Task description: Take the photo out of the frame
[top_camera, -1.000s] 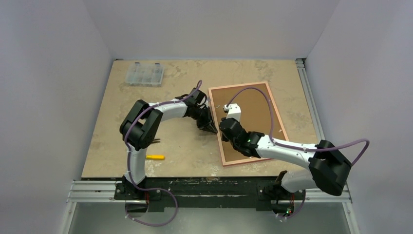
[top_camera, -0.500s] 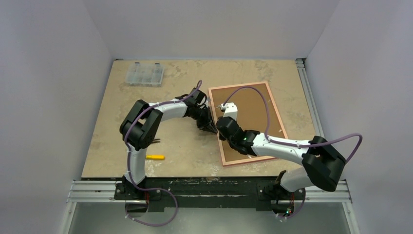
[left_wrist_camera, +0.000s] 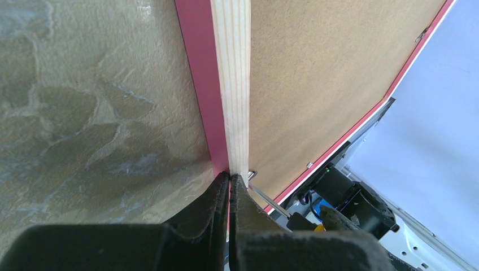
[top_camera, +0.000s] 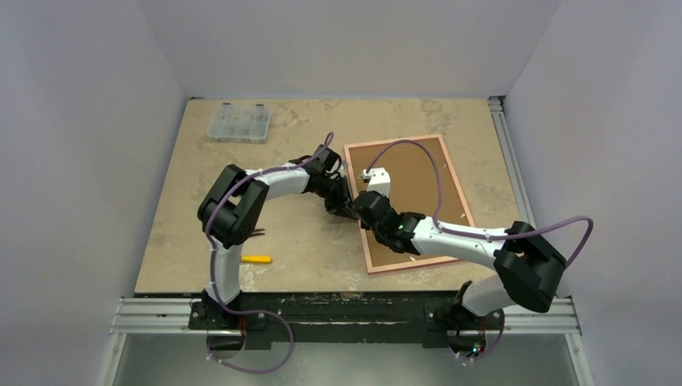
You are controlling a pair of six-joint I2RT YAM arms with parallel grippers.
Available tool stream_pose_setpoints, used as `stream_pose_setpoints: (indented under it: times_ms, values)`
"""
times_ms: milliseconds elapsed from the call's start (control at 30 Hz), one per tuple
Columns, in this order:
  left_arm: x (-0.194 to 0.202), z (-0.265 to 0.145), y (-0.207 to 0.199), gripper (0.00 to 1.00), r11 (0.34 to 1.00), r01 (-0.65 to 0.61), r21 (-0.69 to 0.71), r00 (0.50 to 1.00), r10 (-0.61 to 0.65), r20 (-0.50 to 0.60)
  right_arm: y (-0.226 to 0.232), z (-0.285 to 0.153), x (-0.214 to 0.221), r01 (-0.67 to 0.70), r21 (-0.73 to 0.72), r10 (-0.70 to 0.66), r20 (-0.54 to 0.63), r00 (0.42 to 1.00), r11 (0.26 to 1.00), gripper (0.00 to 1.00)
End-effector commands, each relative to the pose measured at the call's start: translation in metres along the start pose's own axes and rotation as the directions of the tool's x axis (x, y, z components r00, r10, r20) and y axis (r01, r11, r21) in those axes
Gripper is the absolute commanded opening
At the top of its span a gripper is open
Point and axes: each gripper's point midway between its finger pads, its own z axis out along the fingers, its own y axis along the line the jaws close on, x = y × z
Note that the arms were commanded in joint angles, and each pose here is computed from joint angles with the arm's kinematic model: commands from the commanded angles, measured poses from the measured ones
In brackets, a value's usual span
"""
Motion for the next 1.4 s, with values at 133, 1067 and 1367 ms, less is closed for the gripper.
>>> stream_pose_setpoints:
  times_ms: [133,1067,1367]
  values:
    - [-0.004,0.005,0.015,0.0,0.998,0.006,-0.055,0.999,-0.004,0.033,-0.006,0.005,-0.015,0.011,0.089,-0.014,0.038,0.999,0.996,0.0]
    - [-0.016,-0.025,-0.017,0.36,0.996,-0.072,0.055,0.99,0.065,0.126,-0.03,-0.067,-0.078,-0.118,0.055,0.107,0.172,0.979,0.992,0.0]
    - [0.022,-0.029,-0.032,0.56,0.991,-0.066,0.113,0.987,0.048,0.153,-0.078,-0.101,-0.038,-0.281,0.023,0.273,0.174,0.946,0.959,0.0]
